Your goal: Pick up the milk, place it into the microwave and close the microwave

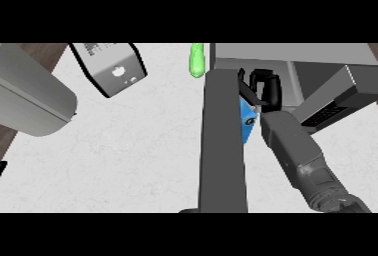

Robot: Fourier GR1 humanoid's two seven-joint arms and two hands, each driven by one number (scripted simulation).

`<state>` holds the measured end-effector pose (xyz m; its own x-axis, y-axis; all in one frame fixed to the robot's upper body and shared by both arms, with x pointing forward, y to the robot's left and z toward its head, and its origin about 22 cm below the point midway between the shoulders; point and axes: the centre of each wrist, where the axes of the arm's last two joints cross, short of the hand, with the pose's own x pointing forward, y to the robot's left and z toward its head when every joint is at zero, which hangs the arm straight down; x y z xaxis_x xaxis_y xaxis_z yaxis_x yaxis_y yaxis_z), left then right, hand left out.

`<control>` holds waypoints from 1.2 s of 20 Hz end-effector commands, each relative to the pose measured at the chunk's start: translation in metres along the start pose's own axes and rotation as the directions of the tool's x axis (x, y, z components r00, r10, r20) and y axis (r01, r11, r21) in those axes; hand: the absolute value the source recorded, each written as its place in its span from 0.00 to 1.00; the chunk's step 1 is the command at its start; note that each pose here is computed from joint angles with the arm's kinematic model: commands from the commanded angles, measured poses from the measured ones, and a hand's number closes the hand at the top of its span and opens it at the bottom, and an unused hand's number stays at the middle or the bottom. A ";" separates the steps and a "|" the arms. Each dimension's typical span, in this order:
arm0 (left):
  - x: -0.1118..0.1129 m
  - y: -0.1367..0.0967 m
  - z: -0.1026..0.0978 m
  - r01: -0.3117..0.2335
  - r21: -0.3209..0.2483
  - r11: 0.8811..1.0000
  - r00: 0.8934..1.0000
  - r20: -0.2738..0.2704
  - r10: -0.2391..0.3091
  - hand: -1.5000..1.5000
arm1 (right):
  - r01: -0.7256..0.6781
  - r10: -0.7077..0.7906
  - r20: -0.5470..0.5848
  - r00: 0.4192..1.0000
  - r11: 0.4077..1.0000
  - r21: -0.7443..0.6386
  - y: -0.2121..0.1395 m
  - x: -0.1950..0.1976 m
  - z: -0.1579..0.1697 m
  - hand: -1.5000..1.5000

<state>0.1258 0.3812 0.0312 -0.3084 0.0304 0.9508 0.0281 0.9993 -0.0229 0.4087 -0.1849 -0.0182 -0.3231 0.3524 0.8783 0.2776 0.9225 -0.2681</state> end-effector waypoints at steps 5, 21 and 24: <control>-0.017 0.002 -0.002 -0.014 0.007 1.000 1.000 -0.006 0.014 0.00 | -0.291 0.294 0.092 0.951 0.956 -0.050 0.009 0.016 -0.018 1.00; -0.015 -0.001 -0.020 -0.017 -0.051 0.999 1.000 0.010 0.018 0.00 | -0.409 0.404 -0.071 0.912 0.888 -0.209 -0.050 -0.003 -0.030 1.00; -0.018 -0.011 -0.020 -0.013 -0.054 0.998 1.000 -0.023 0.012 0.00 | -0.414 0.405 -0.085 0.910 0.887 -0.203 -0.075 -0.011 -0.031 1.00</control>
<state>0.1523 0.3787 0.0258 -0.3099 0.0367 0.9500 0.0748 0.9971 -0.0142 0.4215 -0.2380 0.0022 -0.1256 0.6702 0.7315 0.5444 0.6630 -0.5139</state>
